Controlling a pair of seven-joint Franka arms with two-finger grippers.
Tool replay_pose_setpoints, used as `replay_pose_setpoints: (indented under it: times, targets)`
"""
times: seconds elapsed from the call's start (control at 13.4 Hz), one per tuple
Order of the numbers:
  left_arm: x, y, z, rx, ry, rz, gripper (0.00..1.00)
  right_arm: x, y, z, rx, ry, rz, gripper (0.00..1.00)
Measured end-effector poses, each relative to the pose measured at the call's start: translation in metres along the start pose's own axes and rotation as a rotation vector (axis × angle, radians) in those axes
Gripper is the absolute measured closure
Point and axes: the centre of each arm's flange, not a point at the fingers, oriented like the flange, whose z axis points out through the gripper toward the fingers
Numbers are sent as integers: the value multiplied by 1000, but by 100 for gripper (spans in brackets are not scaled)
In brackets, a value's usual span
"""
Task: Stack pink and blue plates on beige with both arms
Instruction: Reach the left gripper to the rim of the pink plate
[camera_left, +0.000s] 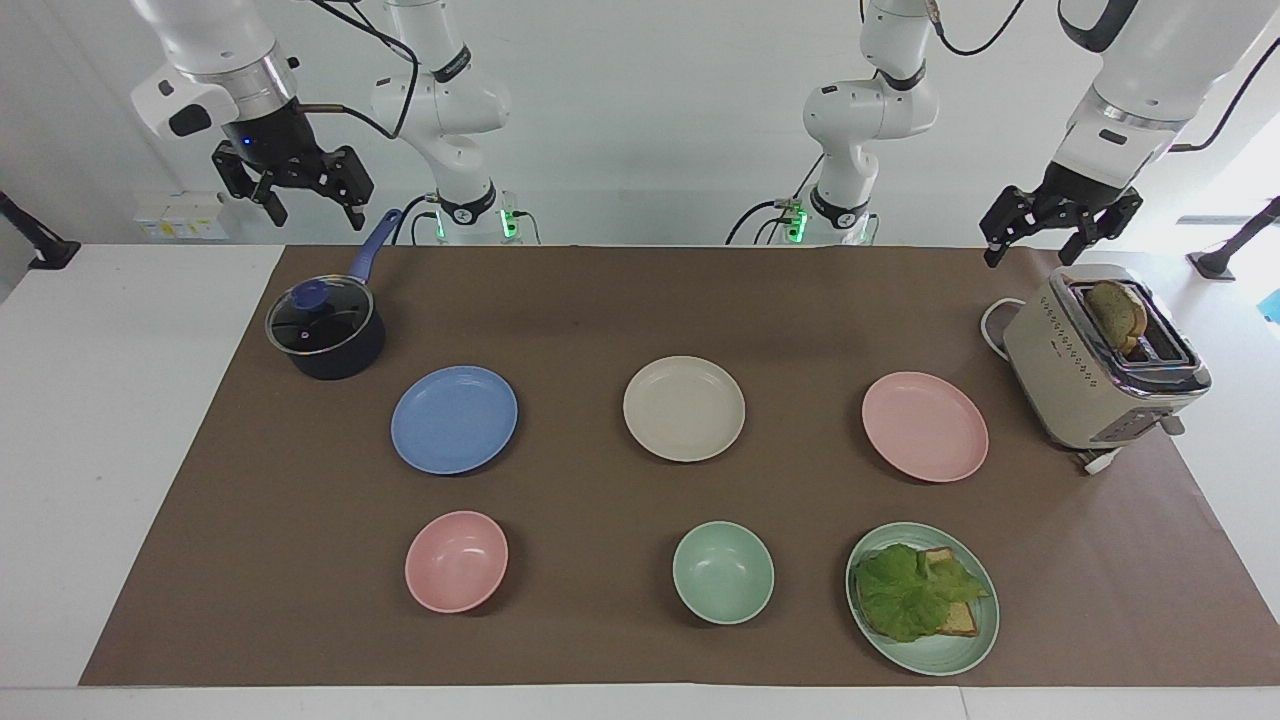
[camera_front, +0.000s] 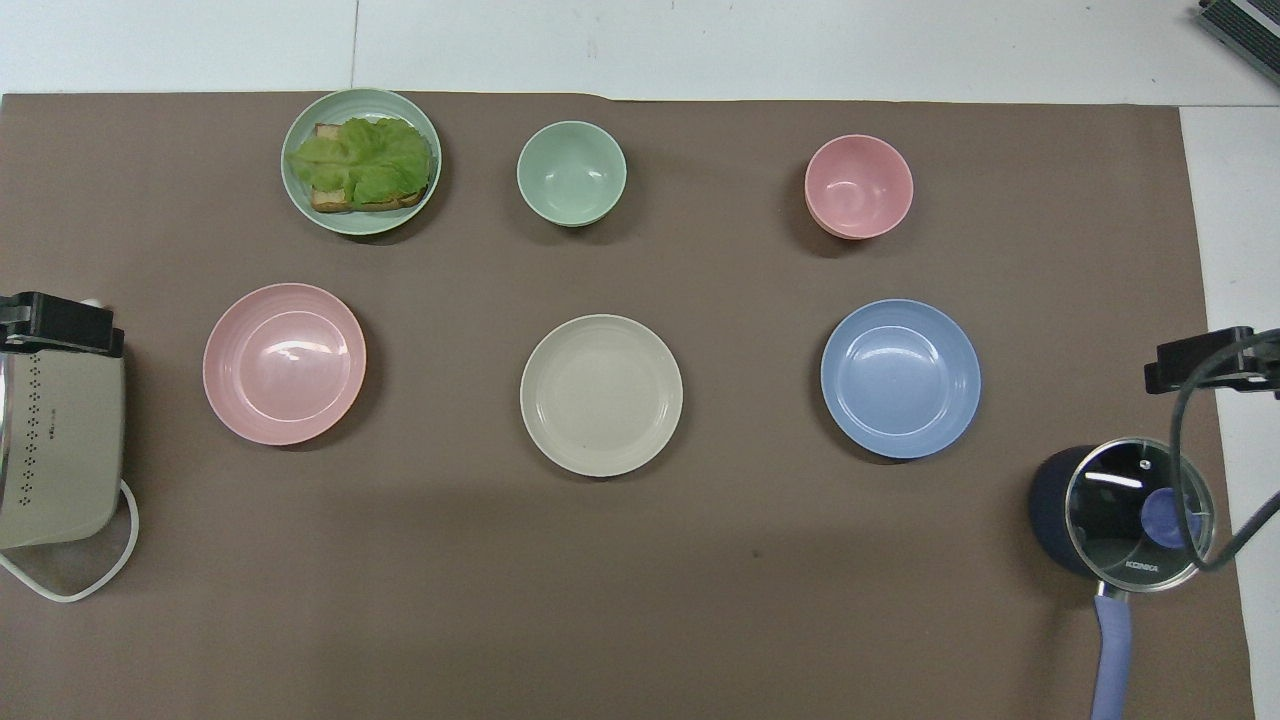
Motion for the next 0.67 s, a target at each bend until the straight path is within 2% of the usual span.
replay_pose_setpoints:
  times: [0.37,0.52,0.67]
  targets:
    - [-2,-2,8,0,-23,-3,0,0,-2,0,1,0,-3,0]
    - [1,-7,42,-1,-58,-14,0,0,-2,0,1,-1,-3,0]
    - [8,-22,93,-2,-42,-41,0,0,-2,1,1,-1,-4,0]
